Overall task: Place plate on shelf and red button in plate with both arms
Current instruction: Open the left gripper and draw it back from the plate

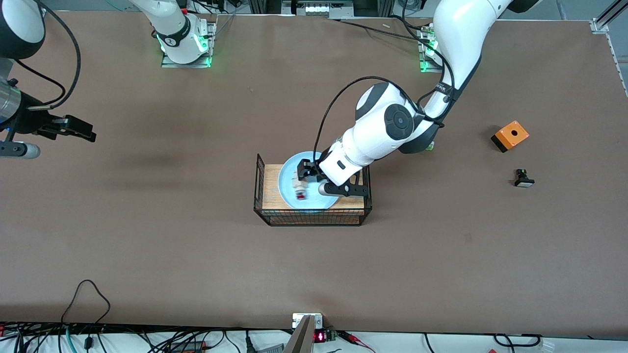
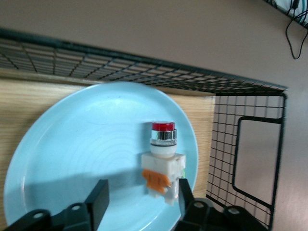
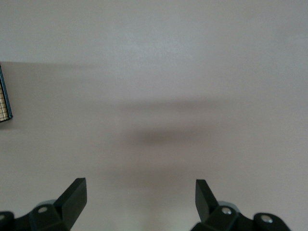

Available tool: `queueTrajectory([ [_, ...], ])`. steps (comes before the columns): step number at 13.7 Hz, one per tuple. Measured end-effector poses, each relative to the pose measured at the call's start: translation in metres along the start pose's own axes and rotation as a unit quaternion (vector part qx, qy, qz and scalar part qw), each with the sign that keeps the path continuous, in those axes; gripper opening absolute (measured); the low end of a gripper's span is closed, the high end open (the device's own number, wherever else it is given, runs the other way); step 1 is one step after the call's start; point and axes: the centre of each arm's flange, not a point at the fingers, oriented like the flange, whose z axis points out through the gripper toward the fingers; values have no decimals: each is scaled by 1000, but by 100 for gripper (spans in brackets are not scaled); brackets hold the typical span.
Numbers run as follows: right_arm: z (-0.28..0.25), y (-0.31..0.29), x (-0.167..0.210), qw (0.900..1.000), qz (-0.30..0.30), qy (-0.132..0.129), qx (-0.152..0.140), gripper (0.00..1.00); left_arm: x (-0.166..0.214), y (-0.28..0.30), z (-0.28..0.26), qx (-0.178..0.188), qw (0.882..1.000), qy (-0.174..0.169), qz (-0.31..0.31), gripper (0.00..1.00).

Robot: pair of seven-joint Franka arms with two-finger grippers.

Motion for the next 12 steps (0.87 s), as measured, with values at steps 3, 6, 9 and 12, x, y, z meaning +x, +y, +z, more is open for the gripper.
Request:
queueTrajectory([
  [3,-13,-1,-10,1000,-3,8,2,100,-7,6,-50,35,998,-48,-8,100],
  [6,-28,-6,-17,1000,-9,8,2,100,-5,-22,-118,116,990,-77,-10,100],
  [9,-30,-7,-17,1000,-12,10,2,100,0,-65,-170,231,970,-81,-7,100],
  [12,-31,-7,-16,1000,-15,11,2,100,-13,-79,-200,323,941,-94,37,100],
])
